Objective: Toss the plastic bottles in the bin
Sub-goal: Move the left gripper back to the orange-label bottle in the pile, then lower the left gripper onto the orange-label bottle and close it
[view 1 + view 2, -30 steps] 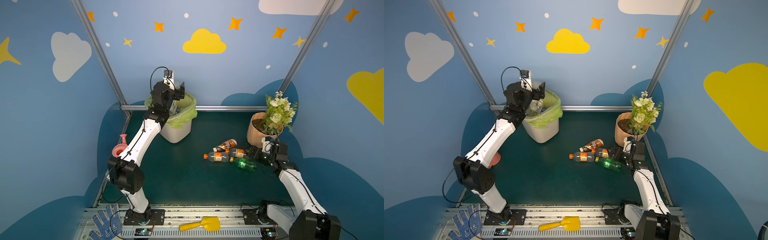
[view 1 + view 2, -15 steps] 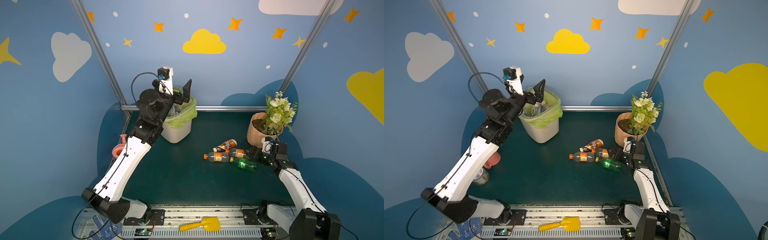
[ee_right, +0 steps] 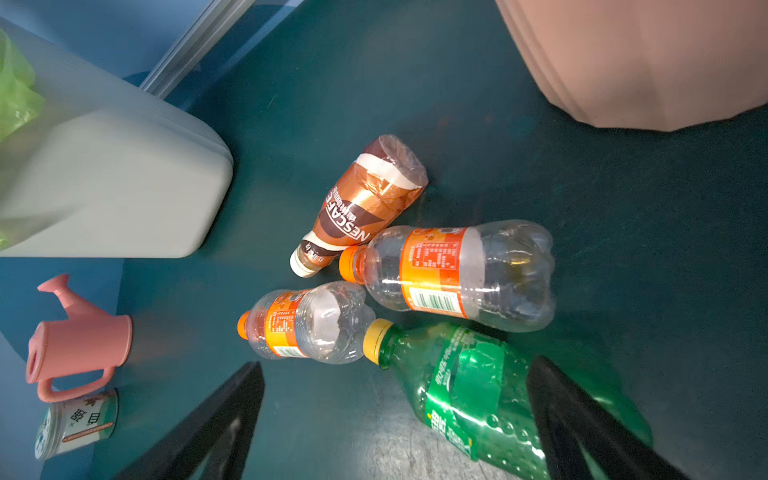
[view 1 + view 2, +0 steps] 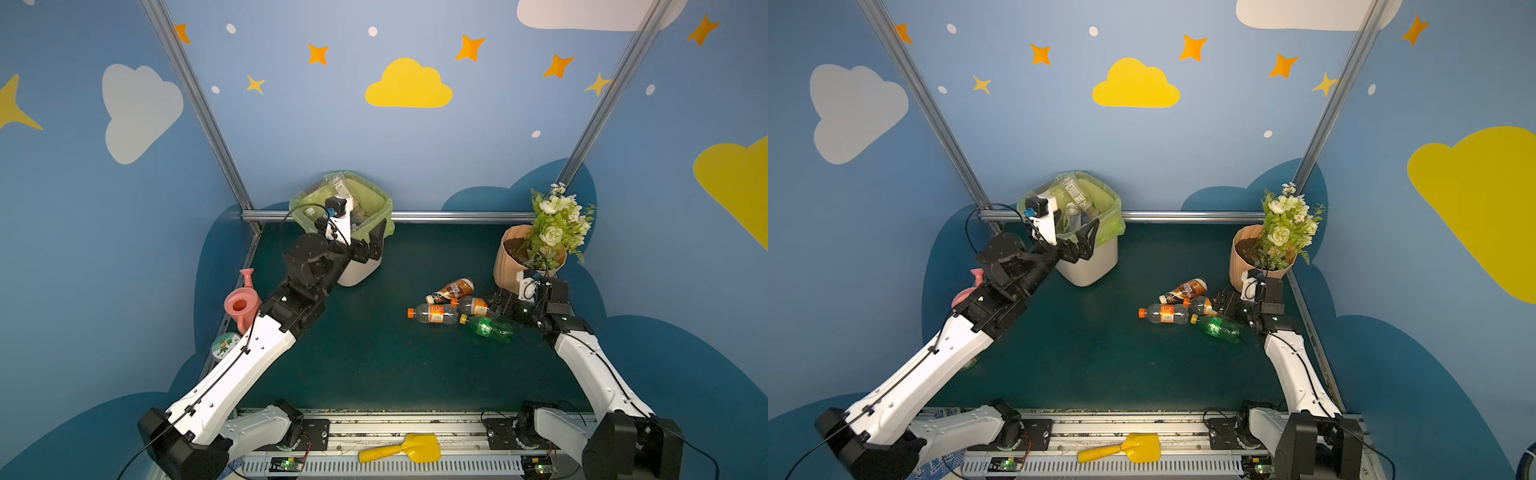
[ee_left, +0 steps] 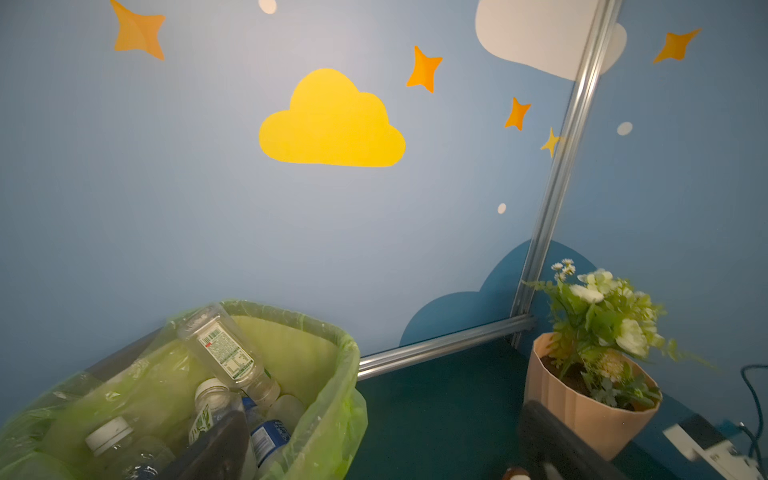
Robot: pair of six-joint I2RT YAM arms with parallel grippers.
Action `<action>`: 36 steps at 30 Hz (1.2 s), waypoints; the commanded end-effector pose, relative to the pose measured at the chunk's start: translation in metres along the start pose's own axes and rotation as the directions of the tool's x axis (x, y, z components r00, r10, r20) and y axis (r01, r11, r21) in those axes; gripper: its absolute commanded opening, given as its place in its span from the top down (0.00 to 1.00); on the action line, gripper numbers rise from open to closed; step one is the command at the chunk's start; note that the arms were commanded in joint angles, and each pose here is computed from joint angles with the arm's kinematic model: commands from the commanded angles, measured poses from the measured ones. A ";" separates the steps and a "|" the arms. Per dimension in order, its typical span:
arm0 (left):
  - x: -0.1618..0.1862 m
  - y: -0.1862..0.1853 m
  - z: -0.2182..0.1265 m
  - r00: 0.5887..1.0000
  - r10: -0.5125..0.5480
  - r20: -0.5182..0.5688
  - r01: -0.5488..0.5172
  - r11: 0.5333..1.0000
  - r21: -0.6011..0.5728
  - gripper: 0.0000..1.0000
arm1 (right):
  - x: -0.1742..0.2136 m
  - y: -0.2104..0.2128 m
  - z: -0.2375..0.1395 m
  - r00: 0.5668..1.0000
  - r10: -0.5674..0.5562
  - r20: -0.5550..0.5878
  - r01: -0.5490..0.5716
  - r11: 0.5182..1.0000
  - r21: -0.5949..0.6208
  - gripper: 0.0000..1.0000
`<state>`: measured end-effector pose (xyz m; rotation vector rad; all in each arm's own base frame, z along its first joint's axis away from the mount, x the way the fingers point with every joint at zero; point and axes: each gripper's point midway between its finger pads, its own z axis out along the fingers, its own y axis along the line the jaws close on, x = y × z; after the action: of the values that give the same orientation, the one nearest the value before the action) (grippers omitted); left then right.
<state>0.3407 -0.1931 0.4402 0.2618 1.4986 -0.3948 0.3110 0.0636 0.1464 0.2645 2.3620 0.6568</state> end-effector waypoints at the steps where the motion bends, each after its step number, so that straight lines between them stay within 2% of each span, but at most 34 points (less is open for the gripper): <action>1: 0.013 -0.009 -0.008 0.996 0.083 -0.034 -0.083 0.997 -0.001 0.00 | -0.005 0.003 -0.001 1.000 -0.015 -0.002 0.016 1.000 0.027 0.03; 5: 0.076 -0.037 -0.003 0.965 0.178 -0.192 -0.159 0.981 0.112 0.00 | -0.007 -0.002 -0.001 1.000 -0.004 0.006 0.004 0.998 0.059 0.03; 7: 0.110 -0.058 -0.001 0.931 0.253 -0.262 -0.206 0.959 0.194 0.00 | -0.009 -0.005 -0.003 1.000 0.004 0.019 -0.005 0.997 0.077 0.03; 12: 0.182 -0.114 0.003 0.818 0.441 -0.369 -0.281 0.867 0.412 0.00 | -0.010 -0.011 -0.006 0.999 0.018 0.034 -0.022 0.994 0.103 0.03; 17: 0.240 -0.157 0.012 0.707 0.572 -0.415 -0.285 0.768 0.574 0.00 | -0.006 -0.016 -0.008 0.999 0.027 0.037 -0.031 0.993 0.117 0.03; 20: 0.274 -0.173 0.015 0.619 0.654 -0.435 -0.287 0.704 0.650 0.00 | -0.005 -0.020 -0.011 0.999 0.029 0.046 -0.035 0.991 0.131 0.03; 25: 0.329 -0.177 0.025 0.446 0.752 -0.485 -0.293 0.635 0.715 0.03 | -0.005 -0.027 -0.015 0.997 0.033 0.064 -0.042 0.989 0.145 0.03; 26: 0.337 -0.177 0.026 0.422 0.763 -0.489 -0.292 0.625 0.724 0.04 | -0.006 -0.027 -0.016 0.997 0.034 0.064 -0.043 0.988 0.146 0.03; 28: 0.347 -0.179 0.031 0.401 0.776 -0.487 -0.288 0.612 0.737 0.06 | -0.005 -0.029 -0.015 0.997 0.040 0.062 -0.048 0.988 0.146 0.03; 31: 0.359 -0.182 0.036 0.395 0.790 -0.469 -0.294 0.593 0.750 0.06 | -0.004 -0.030 -0.014 0.997 0.045 0.057 -0.053 0.988 0.143 0.03; 36: 0.379 -0.181 0.042 0.347 0.813 -0.467 -0.295 0.568 0.768 0.07 | -0.005 -0.032 -0.014 0.997 0.045 0.058 -0.053 0.988 0.145 0.03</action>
<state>0.3110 -0.4078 0.0768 1.6273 1.9987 -0.0907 0.3090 0.0295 0.1461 0.4009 2.3445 0.4938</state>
